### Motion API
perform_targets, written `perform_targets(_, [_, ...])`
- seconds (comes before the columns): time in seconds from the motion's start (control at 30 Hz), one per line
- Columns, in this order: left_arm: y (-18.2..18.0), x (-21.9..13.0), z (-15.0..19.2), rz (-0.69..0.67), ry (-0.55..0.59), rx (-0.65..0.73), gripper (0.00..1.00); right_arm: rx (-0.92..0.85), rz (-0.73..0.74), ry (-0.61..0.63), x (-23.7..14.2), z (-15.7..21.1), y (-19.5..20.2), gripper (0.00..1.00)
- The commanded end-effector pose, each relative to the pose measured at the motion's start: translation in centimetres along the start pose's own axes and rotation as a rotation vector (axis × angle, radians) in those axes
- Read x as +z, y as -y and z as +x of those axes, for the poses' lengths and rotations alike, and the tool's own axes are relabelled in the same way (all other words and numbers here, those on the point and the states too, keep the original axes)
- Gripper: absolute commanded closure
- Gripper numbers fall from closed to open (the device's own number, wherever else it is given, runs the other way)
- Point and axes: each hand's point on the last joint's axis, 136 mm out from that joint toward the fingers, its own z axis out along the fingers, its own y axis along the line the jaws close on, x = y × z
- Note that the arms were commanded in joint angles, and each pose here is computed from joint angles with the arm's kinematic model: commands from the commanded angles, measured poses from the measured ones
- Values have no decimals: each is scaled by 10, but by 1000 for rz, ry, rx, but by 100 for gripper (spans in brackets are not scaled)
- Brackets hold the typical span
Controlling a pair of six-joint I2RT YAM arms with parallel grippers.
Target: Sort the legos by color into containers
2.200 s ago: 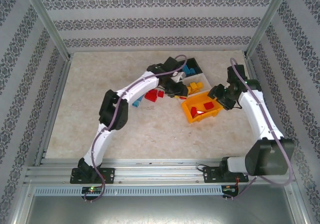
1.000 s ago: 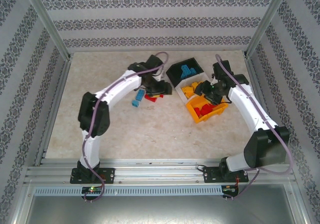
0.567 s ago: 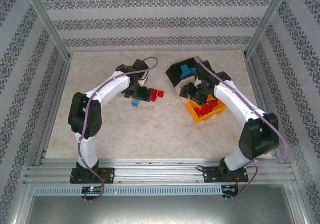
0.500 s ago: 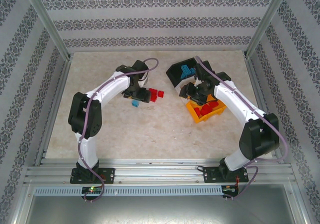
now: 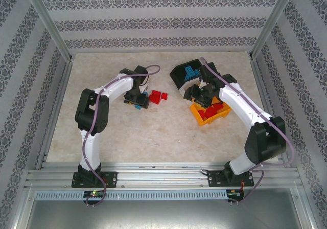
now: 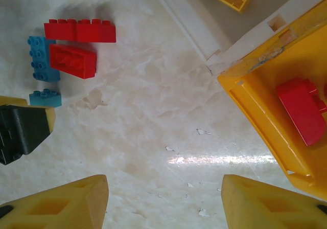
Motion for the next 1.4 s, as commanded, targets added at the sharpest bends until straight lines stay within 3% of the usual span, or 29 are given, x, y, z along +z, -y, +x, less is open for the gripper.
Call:
perform_targets(0.0, [-8,10,4,12,-34,-1,31,7,13,0,-3,-1,-2,40])
perform_targets(0.4, [-8,28,3,52,-59,-24,49,3,16,-14,2,-10,-9,39])
perform_targets(0.67, [-6,24,3,73,-51,-29,64,-7,19,-31,9,-12,-15,40])
perform_targets(0.8, [-4,18,6,84,-45,-35,67,-10,19,-32,10,-14,-17,39])
perform_targets(1.13, [11,-33,7,177,43,-95,67,23,18,-10,4,-21,-4,39])
perform_targets(1.37, [48,-81,-22,410,164,-181,67,177,-17,92,-25,-39,39,39])
